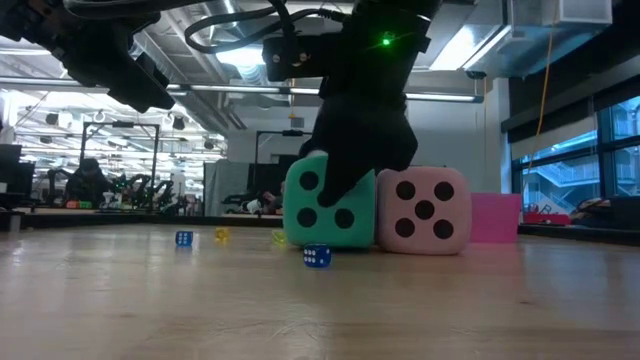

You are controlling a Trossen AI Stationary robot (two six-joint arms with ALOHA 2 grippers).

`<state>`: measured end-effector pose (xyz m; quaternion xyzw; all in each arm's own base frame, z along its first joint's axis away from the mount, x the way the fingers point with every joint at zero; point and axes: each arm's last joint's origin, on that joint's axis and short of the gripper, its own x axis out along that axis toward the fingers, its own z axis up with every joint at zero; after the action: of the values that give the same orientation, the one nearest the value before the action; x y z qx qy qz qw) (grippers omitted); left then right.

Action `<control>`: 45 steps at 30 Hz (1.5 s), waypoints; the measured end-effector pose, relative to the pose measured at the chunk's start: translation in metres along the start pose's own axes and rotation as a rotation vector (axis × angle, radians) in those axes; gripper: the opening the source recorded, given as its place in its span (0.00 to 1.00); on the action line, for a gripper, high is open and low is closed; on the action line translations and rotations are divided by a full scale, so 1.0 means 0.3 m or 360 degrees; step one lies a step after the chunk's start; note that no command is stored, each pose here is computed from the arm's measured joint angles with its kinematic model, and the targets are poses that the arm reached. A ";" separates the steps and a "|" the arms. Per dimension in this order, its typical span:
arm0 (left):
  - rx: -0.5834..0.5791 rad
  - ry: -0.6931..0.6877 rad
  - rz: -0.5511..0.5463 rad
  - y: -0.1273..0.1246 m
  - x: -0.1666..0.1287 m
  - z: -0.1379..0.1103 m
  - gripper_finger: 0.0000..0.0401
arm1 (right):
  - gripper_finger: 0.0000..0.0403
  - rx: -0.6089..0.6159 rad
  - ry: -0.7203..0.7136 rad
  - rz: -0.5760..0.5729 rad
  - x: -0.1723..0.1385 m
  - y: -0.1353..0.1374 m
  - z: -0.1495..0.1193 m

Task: Pick & Place Dice
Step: Put the big blue dice into the red bin

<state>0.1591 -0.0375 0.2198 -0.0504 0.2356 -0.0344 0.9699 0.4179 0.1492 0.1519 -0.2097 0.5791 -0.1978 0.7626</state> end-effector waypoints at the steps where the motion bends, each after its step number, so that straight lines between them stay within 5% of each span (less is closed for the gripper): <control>1: 0.0000 0.0000 0.0000 0.000 0.000 0.000 0.21 | 0.46 0.0000 0.0001 0.0000 0.000 0.000 0.000; 45: 0.0000 0.0000 0.0001 0.000 0.000 0.000 0.21 | 0.33 0.0006 -0.0059 -0.0097 -0.142 -0.100 0.038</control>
<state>0.1590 -0.0374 0.2198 -0.0504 0.2357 -0.0341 0.9699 0.4165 0.1484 0.2052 -0.2292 0.5578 -0.2181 0.7673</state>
